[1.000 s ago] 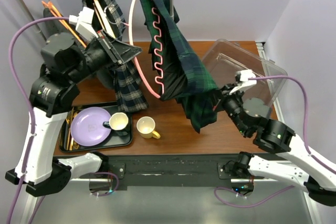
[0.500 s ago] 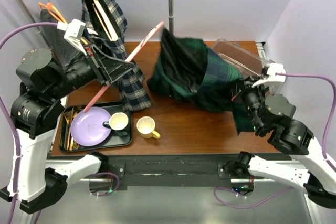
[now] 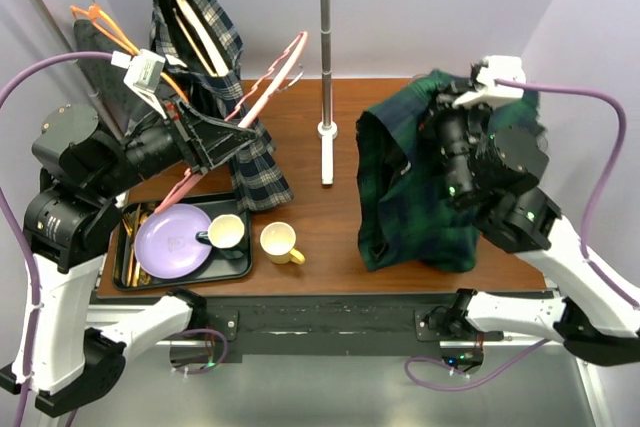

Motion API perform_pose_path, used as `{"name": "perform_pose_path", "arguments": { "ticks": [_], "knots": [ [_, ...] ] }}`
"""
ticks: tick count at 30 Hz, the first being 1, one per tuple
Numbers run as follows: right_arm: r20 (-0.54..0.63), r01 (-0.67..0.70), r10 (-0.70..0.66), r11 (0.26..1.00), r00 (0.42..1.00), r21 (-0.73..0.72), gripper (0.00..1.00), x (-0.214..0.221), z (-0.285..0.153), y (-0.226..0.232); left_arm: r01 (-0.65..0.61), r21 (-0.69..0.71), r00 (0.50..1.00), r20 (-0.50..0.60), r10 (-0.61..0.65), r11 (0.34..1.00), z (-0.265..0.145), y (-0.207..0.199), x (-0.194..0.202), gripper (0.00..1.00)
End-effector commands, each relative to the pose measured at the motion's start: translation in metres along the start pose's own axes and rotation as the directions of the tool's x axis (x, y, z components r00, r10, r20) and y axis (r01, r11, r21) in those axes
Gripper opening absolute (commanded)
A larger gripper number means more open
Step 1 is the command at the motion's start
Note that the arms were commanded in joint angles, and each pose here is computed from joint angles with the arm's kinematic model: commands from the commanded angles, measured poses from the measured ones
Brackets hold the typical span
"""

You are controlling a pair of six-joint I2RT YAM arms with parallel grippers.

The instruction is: Remove the skirt from the hanger

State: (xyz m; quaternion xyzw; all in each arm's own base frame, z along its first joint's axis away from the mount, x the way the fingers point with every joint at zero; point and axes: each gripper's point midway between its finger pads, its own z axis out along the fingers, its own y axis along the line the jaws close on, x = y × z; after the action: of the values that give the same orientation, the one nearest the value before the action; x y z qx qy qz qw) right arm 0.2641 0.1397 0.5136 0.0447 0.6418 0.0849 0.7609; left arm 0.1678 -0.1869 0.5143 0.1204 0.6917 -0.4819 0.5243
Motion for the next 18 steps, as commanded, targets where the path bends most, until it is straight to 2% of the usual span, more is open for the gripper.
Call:
{"name": "perform_pose_path", "arguments": {
  "ticks": [1, 2, 3, 4, 6, 9, 10, 12, 14, 15, 16, 18],
  "knots": [
    [0.279, -0.070, 0.038, 0.992, 0.959, 0.106, 0.00, -0.094, 0.010, -0.014, -0.085, 0.076, 0.989, 0.129, 0.075, 0.993, -0.009, -0.021, -0.024, 0.00],
    [0.313, -0.058, 0.017, 0.991, 0.949, 0.123, 0.00, -0.102, 0.012, -0.016, -0.092, 0.081, 0.987, 0.141, 0.080, 0.992, -0.011, -0.023, -0.027, 0.00],
    [0.329, 0.016, -0.066, 0.988, 0.942, 0.154, 0.00, -0.106, 0.017, -0.013, -0.090, 0.081, 0.987, 0.144, 0.078, 0.993, -0.011, -0.024, -0.027, 0.00],
    [0.376, -0.002, -0.061, 0.986, 0.924, 0.164, 0.00, -0.119, 0.018, -0.014, -0.090, 0.073, 0.985, 0.153, 0.078, 0.993, -0.012, -0.023, -0.028, 0.00],
    [0.411, 0.059, -0.143, 0.976, 0.900, 0.210, 0.00, -0.126, 0.032, -0.016, -0.101, 0.078, 0.981, 0.172, 0.087, 0.992, -0.015, -0.026, -0.031, 0.00],
    [0.473, -0.018, -0.135, 0.952, 0.870, 0.304, 0.00, -0.158, 0.046, -0.050, -0.116, 0.080, 0.974, 0.204, 0.098, 0.990, -0.020, -0.029, -0.035, 0.00],
    [0.437, 0.028, -0.179, 0.944, 0.881, 0.329, 0.00, -0.147, 0.066, -0.046, -0.113, 0.073, 0.973, 0.209, 0.096, 0.991, -0.020, -0.027, -0.035, 0.00],
    [0.452, 0.020, -0.220, 0.914, 0.864, 0.406, 0.00, -0.167, 0.074, -0.066, -0.120, 0.085, 0.969, 0.226, 0.098, 0.989, -0.023, -0.031, -0.037, 0.00],
    [0.421, 0.055, -0.281, 0.879, 0.863, 0.474, 0.00, -0.160, 0.099, -0.072, -0.121, 0.083, 0.967, 0.235, 0.099, 0.989, -0.023, -0.031, -0.037, 0.00],
    [0.447, 0.026, -0.285, 0.865, 0.848, 0.502, 0.00, -0.180, 0.094, -0.082, -0.122, 0.083, 0.967, 0.234, 0.100, 0.989, -0.023, -0.030, -0.037, 0.00],
    [0.401, 0.068, -0.317, 0.848, 0.860, 0.526, 0.00, -0.166, 0.115, -0.079, -0.126, 0.082, 0.965, 0.241, 0.103, 0.989, -0.025, -0.032, -0.038, 0.00],
    [0.425, 0.029, -0.330, 0.816, 0.843, 0.577, 0.00, -0.191, 0.112, -0.098, -0.134, 0.079, 0.962, 0.248, 0.111, 0.988, -0.026, -0.033, -0.040, 0.00]
  ]
}}
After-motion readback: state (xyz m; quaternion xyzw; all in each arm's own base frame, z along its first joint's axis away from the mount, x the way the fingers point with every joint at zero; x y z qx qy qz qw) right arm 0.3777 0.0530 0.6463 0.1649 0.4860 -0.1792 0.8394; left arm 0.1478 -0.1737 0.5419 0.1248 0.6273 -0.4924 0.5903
